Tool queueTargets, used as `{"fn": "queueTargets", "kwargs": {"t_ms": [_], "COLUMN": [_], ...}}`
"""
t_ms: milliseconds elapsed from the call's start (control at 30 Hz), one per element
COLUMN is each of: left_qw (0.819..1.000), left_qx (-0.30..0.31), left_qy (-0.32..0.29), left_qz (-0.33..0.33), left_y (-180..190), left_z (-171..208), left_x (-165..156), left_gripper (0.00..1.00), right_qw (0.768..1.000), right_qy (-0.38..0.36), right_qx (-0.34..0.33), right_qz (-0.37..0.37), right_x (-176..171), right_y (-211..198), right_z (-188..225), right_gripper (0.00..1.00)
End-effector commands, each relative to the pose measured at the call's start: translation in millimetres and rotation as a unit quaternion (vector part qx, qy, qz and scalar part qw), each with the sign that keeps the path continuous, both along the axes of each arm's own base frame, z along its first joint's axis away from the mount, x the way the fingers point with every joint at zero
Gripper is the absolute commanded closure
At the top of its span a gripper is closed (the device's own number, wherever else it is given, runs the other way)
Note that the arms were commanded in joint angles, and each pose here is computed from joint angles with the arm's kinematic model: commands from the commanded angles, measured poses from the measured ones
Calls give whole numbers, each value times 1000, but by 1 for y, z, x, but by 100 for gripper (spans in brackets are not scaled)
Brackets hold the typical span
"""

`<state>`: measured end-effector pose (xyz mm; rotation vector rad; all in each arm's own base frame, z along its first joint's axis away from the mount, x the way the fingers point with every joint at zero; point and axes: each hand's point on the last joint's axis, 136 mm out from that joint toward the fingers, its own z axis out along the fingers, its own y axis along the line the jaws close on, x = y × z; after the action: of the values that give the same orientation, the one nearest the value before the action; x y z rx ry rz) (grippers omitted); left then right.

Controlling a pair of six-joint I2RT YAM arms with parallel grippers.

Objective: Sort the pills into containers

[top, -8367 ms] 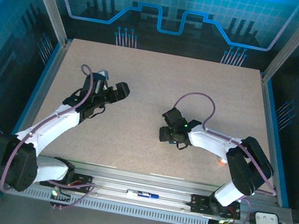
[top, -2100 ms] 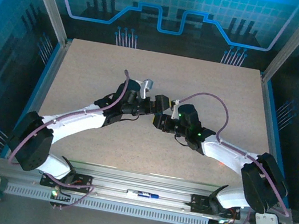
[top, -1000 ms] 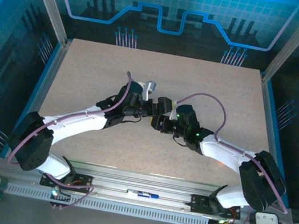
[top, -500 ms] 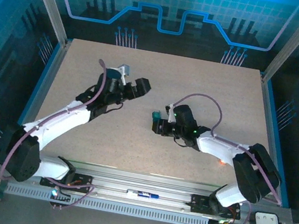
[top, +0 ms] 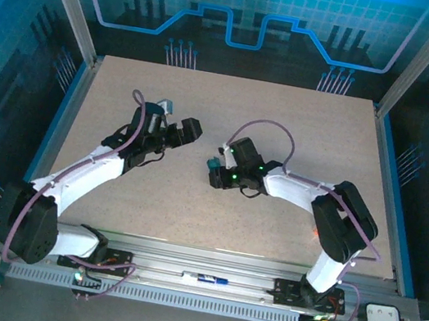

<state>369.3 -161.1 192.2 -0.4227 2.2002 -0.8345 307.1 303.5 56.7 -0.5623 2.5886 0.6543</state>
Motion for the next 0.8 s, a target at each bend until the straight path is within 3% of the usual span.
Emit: {"fn": "queueTargets", "kwargs": {"t_ms": [0,233,400,567,767], "left_qw": [1000,1000,1000,1000,1000], "left_qx": [6,-6,-19,-23,-27], "left_qy": [-3,1,3,6,3], "left_qz": [-6,-10,-7,-8,-12], "left_y": [3,-1,-3,-5,-6], "left_z": [-2,-3,-4,-5,-1], "left_x": [-2,0,1,1,2], "left_gripper": [1,1,1,1,1], "right_qw": [998,994,989,986,981], "right_qy": [-3,-8,-15,-14,-18], "right_qx": [-56,-104,-144,-161,-190], "right_qz": [25,37,35,37,25], "right_x": [-5,-4,0,1,-2], "right_y": [-5,-12,-21,-24,-38], "right_z": [-13,-26,-36,-43,-45], "right_gripper": [65,64,54,50,19]}}
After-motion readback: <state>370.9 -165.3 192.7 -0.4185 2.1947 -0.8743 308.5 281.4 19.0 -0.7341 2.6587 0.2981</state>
